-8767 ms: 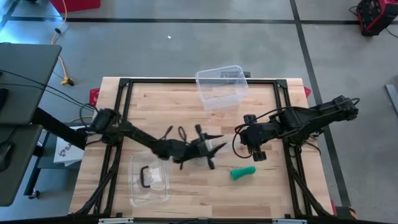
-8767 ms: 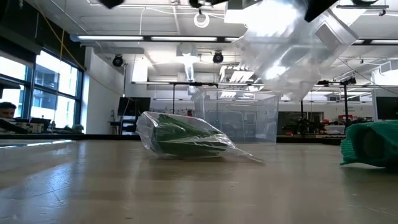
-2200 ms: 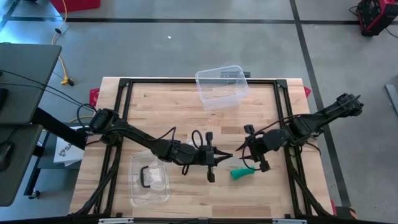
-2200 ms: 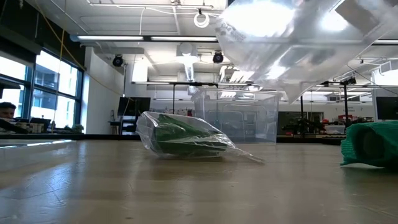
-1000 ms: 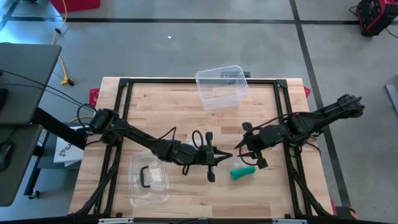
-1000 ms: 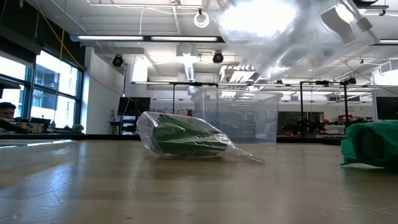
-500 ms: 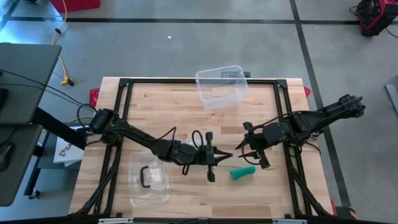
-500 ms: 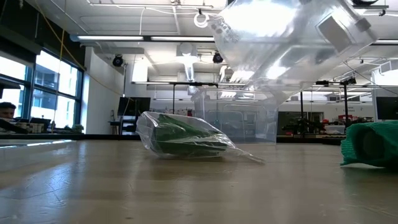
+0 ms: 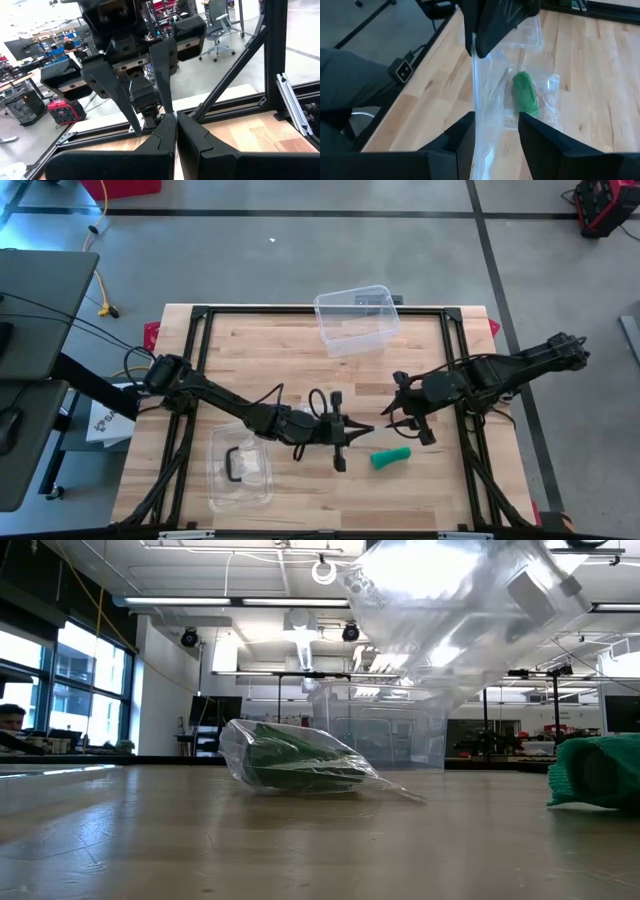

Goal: Roll bandage
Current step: Open the transparent zip bag, then put the rolled blue bandage into the transparent zip bag

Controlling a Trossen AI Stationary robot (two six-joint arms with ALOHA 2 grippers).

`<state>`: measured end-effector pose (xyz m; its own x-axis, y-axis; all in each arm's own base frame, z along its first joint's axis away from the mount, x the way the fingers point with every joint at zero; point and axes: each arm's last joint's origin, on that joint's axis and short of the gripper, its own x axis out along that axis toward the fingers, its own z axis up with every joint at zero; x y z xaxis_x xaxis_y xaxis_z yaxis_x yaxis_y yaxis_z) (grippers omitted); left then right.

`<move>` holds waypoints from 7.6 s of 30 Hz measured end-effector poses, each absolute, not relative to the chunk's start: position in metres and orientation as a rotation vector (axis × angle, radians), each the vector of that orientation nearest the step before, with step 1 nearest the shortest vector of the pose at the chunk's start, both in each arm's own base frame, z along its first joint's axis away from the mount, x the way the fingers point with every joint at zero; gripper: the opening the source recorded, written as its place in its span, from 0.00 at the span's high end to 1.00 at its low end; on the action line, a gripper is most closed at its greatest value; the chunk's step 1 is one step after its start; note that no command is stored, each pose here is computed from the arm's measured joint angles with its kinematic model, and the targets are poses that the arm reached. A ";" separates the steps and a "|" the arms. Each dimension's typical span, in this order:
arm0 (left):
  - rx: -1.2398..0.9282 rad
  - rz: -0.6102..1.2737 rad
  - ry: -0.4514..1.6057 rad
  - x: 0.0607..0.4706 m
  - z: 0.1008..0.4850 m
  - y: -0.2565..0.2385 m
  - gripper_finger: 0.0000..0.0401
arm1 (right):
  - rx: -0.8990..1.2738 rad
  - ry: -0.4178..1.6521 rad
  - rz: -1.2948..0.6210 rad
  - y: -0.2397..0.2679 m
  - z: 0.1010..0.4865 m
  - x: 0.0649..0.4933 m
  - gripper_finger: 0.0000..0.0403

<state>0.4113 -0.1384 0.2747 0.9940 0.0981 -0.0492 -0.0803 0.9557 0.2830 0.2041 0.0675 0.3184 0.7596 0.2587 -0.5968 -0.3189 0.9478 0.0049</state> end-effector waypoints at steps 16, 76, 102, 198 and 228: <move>0.287 0.090 0.069 0.411 0.274 -0.138 1.00 | -0.109 0.674 0.303 0.071 0.308 0.216 0.65; -0.045 0.127 0.232 0.445 0.225 -0.058 0.58 | -0.314 0.964 -0.142 0.065 0.261 0.230 1.00; -0.001 0.184 0.260 0.452 0.236 -0.050 0.58 | -0.272 1.009 -0.237 0.052 0.253 0.237 1.00; -0.324 0.545 0.452 0.449 0.160 -0.074 1.00 | -0.029 0.938 -0.160 0.083 0.229 0.182 0.96; -0.184 0.604 0.398 0.453 0.173 -0.083 1.00 | 0.142 1.172 -0.285 0.039 0.240 0.203 0.96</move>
<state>0.4535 -0.0830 0.1734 0.7507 0.5141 -0.4149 -0.5841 0.8099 -0.0532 0.2035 0.0386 0.2399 0.3575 -0.1464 -0.9224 0.2934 0.9552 -0.0379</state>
